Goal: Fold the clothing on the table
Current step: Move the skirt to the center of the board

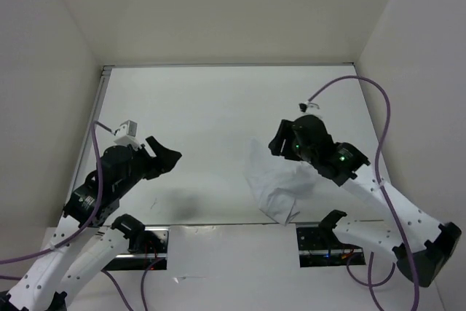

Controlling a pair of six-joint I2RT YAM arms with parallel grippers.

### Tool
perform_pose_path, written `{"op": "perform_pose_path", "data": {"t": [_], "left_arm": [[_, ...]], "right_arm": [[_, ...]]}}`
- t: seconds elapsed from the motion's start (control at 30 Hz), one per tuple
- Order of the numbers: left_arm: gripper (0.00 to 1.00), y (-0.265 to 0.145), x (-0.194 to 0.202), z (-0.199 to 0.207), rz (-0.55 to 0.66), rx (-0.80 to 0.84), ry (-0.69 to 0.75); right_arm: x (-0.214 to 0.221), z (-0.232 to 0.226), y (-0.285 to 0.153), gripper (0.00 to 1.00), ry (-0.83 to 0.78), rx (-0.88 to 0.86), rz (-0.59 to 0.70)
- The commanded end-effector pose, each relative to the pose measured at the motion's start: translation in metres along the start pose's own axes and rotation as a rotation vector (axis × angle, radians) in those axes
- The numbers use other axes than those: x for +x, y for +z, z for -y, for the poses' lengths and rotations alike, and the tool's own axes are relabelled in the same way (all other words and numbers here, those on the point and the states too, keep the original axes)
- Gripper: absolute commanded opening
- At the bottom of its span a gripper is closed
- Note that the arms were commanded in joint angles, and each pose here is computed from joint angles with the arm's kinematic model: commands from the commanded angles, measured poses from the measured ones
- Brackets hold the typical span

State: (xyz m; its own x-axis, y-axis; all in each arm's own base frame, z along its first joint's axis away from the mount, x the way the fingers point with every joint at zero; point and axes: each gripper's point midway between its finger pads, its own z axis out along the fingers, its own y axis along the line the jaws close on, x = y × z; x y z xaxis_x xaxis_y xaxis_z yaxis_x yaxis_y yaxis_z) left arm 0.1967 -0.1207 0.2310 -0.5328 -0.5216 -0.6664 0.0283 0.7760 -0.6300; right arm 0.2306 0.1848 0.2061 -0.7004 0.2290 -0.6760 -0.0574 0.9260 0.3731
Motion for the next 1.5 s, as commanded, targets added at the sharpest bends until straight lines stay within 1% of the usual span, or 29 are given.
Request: {"op": "perform_pose_path", "data": {"t": [0.0,0.1,0.17,0.2,0.27,0.33,0.43,0.47,0.53,0.63,0.67,0.7,0.73,0.83,0.87,0.9,0.93,1.0,1.03,1.07,1.1,1.13,1.17,1.23,1.27,1.33,1.37,1.43,1.47], "left_arm": [[0.8,0.006,0.0,0.005,-0.011,0.018,0.003],[0.8,0.005,0.001,0.007,-0.01,0.034,0.002],[0.8,0.007,0.005,0.003,-0.019,0.026,0.003],[0.8,0.009,0.008,0.001,-0.026,0.018,-0.009],[0.8,0.019,0.018,-0.007,-0.067,-0.024,-0.025],[0.8,0.029,0.031,-0.019,-0.114,-0.074,-0.03],[0.8,0.037,0.036,-0.021,-0.137,-0.085,-0.03],[0.8,0.039,0.04,-0.025,-0.149,-0.098,-0.029],[0.8,0.039,0.041,-0.025,-0.15,-0.098,-0.029],[0.8,0.036,0.037,-0.022,-0.131,-0.08,-0.039],[0.8,0.033,0.035,-0.02,-0.121,-0.069,-0.04],[0.8,0.033,0.035,-0.02,-0.121,-0.069,-0.04],[0.8,0.032,0.036,-0.021,-0.117,-0.065,-0.041],[0.81,0.029,0.032,-0.019,-0.096,-0.056,-0.041],[0.81,0.029,0.032,-0.019,-0.096,-0.056,-0.041],[0.81,0.029,0.032,-0.019,-0.096,-0.056,-0.041],[0.81,0.029,0.032,-0.019,-0.096,-0.056,-0.041],[0.81,0.029,0.032,-0.019,-0.096,-0.056,-0.041],[0.81,0.029,0.032,-0.019,-0.096,-0.056,-0.041],[0.81,0.029,0.032,-0.019,-0.096,-0.056,-0.041],[0.81,0.029,0.032,-0.019,-0.096,-0.056,-0.041],[0.81,0.031,0.033,-0.021,-0.103,-0.064,-0.041],[0.81,0.031,0.033,-0.021,-0.104,-0.064,-0.041],[0.81,0.031,0.033,-0.021,-0.104,-0.064,-0.041],[0.81,0.031,0.033,-0.021,-0.104,-0.064,-0.041],[0.81,0.031,0.033,-0.021,-0.104,-0.064,-0.041],[0.81,0.03,0.034,-0.02,-0.11,-0.058,-0.041],[0.81,0.031,0.033,-0.018,-0.103,-0.05,-0.042],[0.81,0.031,0.033,-0.018,-0.103,-0.05,-0.042]], "right_arm": [[0.002,0.023,0.004,0.65,0.093,-0.009,-0.02],[-0.004,0.037,0.012,0.65,0.118,-0.001,-0.034],[0.004,0.043,0.029,0.63,0.096,0.041,-0.096],[0.01,0.049,0.046,0.63,0.099,0.082,-0.14],[0.019,0.054,0.064,0.62,0.081,0.119,-0.196],[0.039,0.062,0.088,0.61,0.068,0.161,-0.281],[0.055,0.064,0.105,0.6,0.058,0.176,-0.337],[0.067,0.068,0.113,0.6,0.044,0.205,-0.376],[0.081,0.071,0.119,0.59,0.01,0.237,-0.407],[0.112,0.074,0.13,0.57,-0.062,0.292,-0.493],[0.12,0.074,0.131,0.55,-0.077,0.298,-0.513],[0.128,0.075,0.133,0.51,-0.08,0.309,-0.532],[0.136,0.074,0.136,0.4,-0.088,0.306,-0.555],[0.159,0.07,0.15,0.17,-0.12,0.313,-0.628],[0.161,0.065,0.155,0.03,-0.129,0.305,-0.628],[0.165,0.055,0.158,0.0,-0.156,0.288,-0.632],[0.157,0.037,0.163,0.0,-0.168,0.253,-0.607],[0.139,-0.002,0.161,0.0,-0.191,0.16,-0.539],[0.102,-0.035,0.155,0.0,-0.158,0.072,-0.437],[0.084,-0.053,0.147,0.0,-0.144,0.019,-0.399],[0.054,-0.078,0.139,0.0,-0.127,-0.049,-0.321],[0.017,-0.104,0.118,0.0,-0.119,-0.129,-0.232],[-0.002,-0.118,0.112,0.05,-0.122,-0.166,-0.189],[-0.005,-0.116,0.109,0.36,-0.148,-0.141,-0.197],[-0.006,-0.11,0.11,0.41,-0.151,-0.111,-0.188],[-0.009,-0.103,0.106,0.47,-0.152,-0.089,-0.166],[0.001,-0.094,0.106,0.52,-0.146,-0.079,-0.178],[-0.006,-0.087,0.094,0.57,-0.138,-0.08,-0.122],[0.004,-0.074,0.094,0.57,-0.144,-0.052,-0.134]]}}
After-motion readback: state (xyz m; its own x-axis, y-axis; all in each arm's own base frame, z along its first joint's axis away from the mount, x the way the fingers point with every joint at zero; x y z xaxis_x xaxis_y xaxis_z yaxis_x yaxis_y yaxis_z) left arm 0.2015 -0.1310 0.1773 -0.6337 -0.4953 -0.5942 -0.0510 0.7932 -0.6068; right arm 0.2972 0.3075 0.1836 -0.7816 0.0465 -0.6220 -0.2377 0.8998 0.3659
